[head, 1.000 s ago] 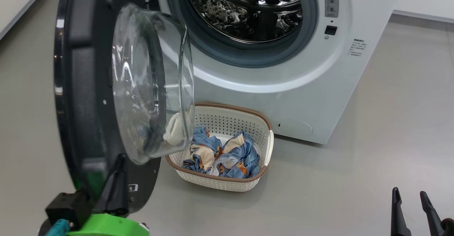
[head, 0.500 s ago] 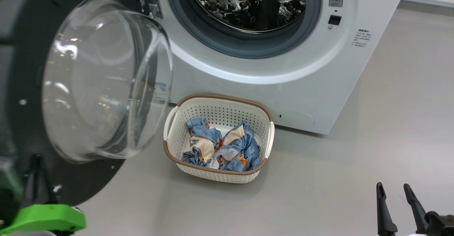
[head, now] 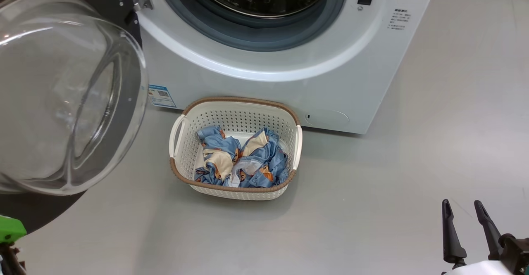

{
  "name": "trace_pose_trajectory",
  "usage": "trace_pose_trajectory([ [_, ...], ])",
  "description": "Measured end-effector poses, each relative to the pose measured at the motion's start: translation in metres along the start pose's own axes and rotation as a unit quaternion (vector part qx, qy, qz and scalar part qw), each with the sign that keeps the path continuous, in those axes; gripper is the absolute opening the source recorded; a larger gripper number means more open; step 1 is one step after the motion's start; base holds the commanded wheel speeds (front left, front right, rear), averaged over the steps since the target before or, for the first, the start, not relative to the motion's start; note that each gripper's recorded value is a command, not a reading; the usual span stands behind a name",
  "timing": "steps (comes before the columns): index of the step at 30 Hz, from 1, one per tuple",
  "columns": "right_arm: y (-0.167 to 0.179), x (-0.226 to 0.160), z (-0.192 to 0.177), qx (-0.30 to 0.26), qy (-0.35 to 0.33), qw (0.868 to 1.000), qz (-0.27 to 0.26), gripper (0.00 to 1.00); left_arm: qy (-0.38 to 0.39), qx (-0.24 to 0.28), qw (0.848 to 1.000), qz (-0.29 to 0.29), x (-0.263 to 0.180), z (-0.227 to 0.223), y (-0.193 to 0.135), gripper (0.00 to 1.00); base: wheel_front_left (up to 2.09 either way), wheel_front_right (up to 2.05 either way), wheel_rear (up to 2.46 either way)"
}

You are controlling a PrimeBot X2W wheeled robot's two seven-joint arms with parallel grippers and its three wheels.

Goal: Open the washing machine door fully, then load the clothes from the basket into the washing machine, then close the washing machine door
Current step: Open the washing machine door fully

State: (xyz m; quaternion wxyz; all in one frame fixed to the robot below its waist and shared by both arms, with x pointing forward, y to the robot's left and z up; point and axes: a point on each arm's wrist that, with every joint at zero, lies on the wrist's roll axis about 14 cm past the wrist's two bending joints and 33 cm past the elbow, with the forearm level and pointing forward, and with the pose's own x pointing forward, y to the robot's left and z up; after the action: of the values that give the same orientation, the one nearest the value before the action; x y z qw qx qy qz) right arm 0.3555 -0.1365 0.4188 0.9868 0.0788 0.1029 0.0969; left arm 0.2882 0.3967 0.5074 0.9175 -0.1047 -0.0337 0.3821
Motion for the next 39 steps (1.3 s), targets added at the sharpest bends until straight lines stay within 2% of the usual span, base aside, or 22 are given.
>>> trace_pose_trajectory([
  [6,-0.011,-0.004,-0.002,0.001,0.004,1.000,-0.018,1.00,0.017,0.007,1.000,0.003,0.015,-0.013,-0.003,0.00,0.00,0.00,0.00],
  [17,-0.006,-0.003,-0.001,0.006,-0.001,1.000,-0.014,1.00,0.029,0.009,0.999,0.032,0.027,-0.024,0.012,0.00,0.00,0.00,0.00],
  [26,-0.007,-0.007,0.004,0.010,-0.009,1.000,-0.019,1.00,0.014,-0.006,1.000,0.009,0.027,-0.019,-0.006,0.00,0.00,0.00,0.00],
  [29,-0.012,-0.009,0.008,0.009,-0.016,0.999,-0.027,1.00,-0.007,-0.022,1.000,-0.012,0.023,-0.008,-0.024,0.00,0.00,0.00,0.00],
  [30,-0.013,-0.010,0.010,0.008,-0.019,0.999,-0.029,1.00,-0.011,-0.027,0.999,-0.022,0.022,-0.005,-0.031,0.06,0.00,0.00,0.00],
  [33,-0.012,-0.010,0.012,0.008,-0.022,0.999,-0.027,1.00,-0.026,-0.033,0.997,-0.059,0.016,0.005,-0.051,0.37,0.00,0.00,0.00],
  [34,-0.011,-0.010,0.013,0.007,-0.023,0.999,-0.026,1.00,-0.033,-0.036,0.996,-0.069,0.015,0.010,-0.056,0.44,0.00,0.00,0.00],
  [35,-0.010,-0.010,0.013,0.007,-0.025,0.999,-0.025,1.00,-0.041,-0.041,0.995,-0.079,0.013,0.015,-0.062,0.56,0.00,0.00,0.00],
  [37,-0.006,-0.010,0.014,0.007,-0.026,0.999,-0.019,1.00,-0.060,-0.049,0.992,-0.098,0.009,0.028,-0.072,0.95,0.00,0.00,0.00],
  [38,-0.004,-0.010,0.015,0.007,-0.028,0.999,-0.016,1.00,-0.070,-0.052,0.991,-0.106,0.007,0.035,-0.075,1.00,0.00,0.00,0.00],
  [39,-0.002,-0.010,0.015,0.008,-0.029,0.999,-0.014,1.00,-0.080,-0.054,0.989,-0.116,0.005,0.041,-0.079,1.00,0.00,0.00,0.00],
])
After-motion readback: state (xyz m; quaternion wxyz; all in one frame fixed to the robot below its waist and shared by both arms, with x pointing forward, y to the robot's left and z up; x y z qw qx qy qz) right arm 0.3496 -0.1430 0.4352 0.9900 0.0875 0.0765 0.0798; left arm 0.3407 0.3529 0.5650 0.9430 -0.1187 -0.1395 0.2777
